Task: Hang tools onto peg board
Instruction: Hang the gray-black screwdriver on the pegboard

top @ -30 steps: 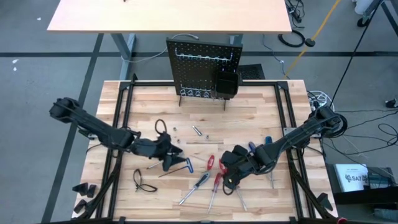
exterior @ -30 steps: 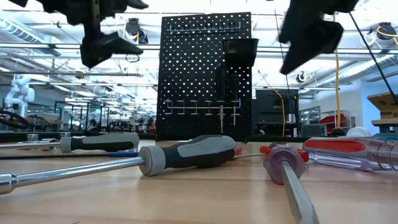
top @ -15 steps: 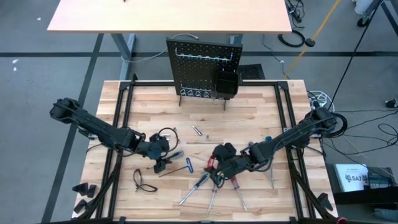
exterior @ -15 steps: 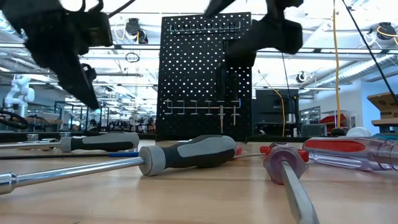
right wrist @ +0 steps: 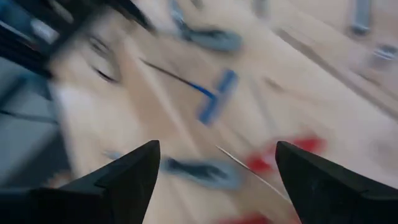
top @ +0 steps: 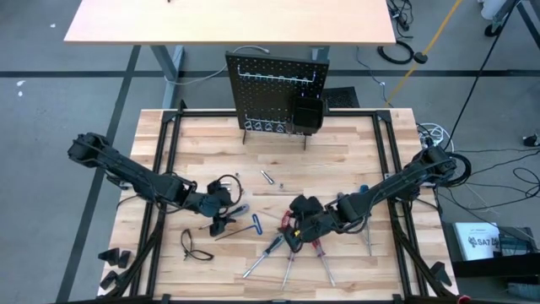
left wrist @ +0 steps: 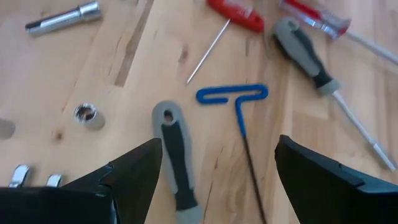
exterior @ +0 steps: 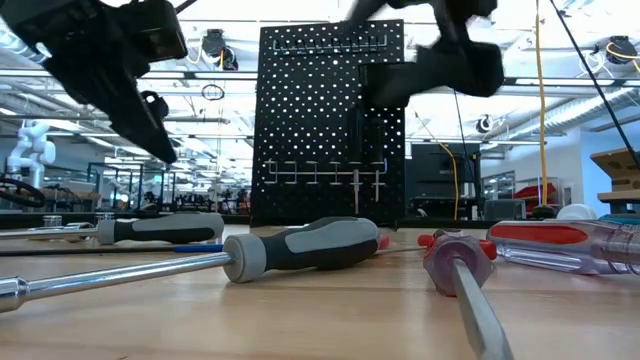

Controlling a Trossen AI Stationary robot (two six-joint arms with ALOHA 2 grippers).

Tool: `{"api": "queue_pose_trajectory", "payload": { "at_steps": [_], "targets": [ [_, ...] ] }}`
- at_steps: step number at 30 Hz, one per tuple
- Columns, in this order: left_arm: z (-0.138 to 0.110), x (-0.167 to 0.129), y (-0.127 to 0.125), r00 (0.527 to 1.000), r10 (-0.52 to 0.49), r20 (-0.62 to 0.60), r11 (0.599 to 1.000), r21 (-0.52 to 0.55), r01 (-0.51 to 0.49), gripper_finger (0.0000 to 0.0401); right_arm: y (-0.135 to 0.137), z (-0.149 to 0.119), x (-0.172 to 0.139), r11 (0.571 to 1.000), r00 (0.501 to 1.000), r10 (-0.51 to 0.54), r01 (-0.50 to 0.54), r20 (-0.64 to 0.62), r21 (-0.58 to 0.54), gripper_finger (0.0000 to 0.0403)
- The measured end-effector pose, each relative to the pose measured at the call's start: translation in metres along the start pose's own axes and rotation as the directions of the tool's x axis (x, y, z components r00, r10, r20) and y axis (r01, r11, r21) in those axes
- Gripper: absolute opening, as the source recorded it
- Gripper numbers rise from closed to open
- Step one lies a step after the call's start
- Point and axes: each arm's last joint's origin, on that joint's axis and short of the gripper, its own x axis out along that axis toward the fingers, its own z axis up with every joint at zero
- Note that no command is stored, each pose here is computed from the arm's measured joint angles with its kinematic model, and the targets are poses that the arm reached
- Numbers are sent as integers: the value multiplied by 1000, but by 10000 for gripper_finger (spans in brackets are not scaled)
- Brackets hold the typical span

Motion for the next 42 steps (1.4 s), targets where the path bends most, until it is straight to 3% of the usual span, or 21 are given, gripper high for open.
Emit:
{"api": "queue_pose_trajectory", "payload": {
  "at_steps": [4, 8, 12, 16, 20, 27, 31, 35, 42],
  "targets": [
    [7, 0, -3, 997, -32, 70, 999, -17, 33, 310, -18, -9, -8, 987, 976, -148, 136, -158, -83, 310],
    [18, -2, -8, 979, -57, 195, 997, -39, 66, 310, -33, -13, -23, 950, 929, -287, 246, -233, -190, 310],
    [27, -4, -9, 947, 5, 320, 996, -88, 25, 310, -47, -17, -31, 884, 860, -429, 337, -277, -323, 310],
    [34, -6, -6, 915, 73, 398, 972, -236, 25, 310, -54, -18, -35, 829, 818, -494, 343, -293, -441, 310],
    [35, -6, -5, 913, 76, 401, 963, -268, 38, 310, -51, -17, -33, 828, 839, -463, 295, -285, -477, 310],
    [18, -1, 1, 973, 82, 218, 975, -220, -32, 310, -26, -2, -18, 875, 968, -206, 118, -141, -469, 310],
    [4, 1, 6, 994, 92, 56, 981, -179, -80, 310, -26, 7, -11, 866, 976, -208, 157, -58, -475, 310],
    [-8, 0, 10, 991, 87, -98, 984, -147, -101, 310, -25, 19, -5, 885, 986, -169, 151, -3, -440, 310],
    [-15, -1, 13, 980, 90, -179, 985, -130, -114, 310, -24, 31, -1, 933, 992, -123, 130, 40, -335, 310]
  ]
}}
